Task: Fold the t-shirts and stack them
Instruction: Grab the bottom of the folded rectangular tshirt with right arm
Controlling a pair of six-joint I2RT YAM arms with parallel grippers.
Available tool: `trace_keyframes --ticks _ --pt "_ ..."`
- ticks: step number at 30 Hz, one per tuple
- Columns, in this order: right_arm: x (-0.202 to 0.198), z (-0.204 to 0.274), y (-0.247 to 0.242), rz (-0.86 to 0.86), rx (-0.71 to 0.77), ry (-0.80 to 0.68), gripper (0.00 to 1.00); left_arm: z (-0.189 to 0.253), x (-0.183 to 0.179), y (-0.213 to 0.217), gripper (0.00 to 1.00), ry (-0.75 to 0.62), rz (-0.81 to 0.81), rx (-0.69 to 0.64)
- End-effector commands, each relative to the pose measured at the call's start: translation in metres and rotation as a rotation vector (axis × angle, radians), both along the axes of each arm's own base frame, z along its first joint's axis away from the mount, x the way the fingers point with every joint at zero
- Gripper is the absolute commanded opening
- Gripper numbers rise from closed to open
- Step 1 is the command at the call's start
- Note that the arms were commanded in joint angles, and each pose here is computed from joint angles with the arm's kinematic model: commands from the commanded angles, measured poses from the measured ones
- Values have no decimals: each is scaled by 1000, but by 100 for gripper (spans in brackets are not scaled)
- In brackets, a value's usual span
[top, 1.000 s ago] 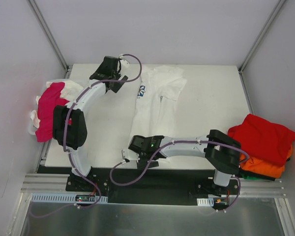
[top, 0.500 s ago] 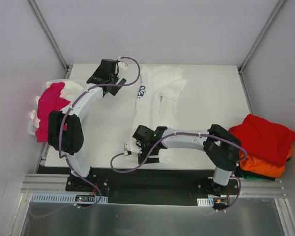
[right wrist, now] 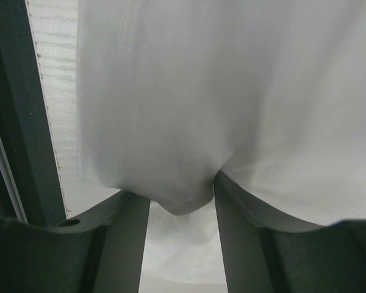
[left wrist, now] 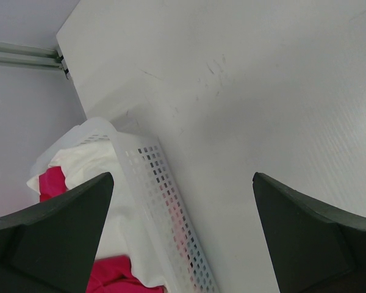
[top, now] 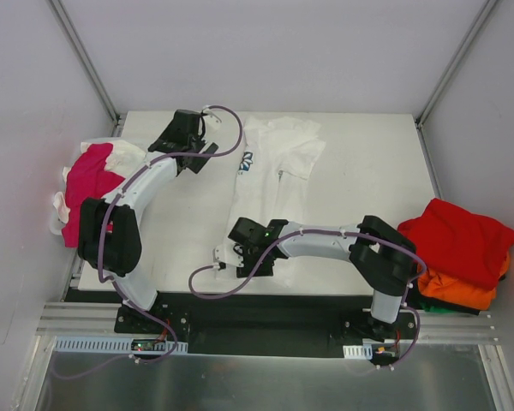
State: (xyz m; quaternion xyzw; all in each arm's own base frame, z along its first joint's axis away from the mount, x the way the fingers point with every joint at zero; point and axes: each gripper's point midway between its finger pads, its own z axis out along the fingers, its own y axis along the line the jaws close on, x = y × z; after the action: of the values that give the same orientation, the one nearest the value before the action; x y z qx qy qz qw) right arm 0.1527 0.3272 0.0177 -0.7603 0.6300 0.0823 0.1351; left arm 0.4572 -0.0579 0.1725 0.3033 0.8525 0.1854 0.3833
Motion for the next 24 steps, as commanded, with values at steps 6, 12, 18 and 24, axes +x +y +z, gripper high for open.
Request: trace_keyframes --ticks 6,12,18,24 --pt "-44 -18 -1 54 -39 129 30 25 -4 3 99 -74 12 0" --pt "-59 -16 -9 71 -70 165 1 24 -6 4 99 -73 20 9" --pt "-77 -3 -20 100 -91 192 1 19 -8 5 99 -64 23 5" --pt "-91 26 -19 139 -79 183 1 13 -11 5 100 -53 30 -2"
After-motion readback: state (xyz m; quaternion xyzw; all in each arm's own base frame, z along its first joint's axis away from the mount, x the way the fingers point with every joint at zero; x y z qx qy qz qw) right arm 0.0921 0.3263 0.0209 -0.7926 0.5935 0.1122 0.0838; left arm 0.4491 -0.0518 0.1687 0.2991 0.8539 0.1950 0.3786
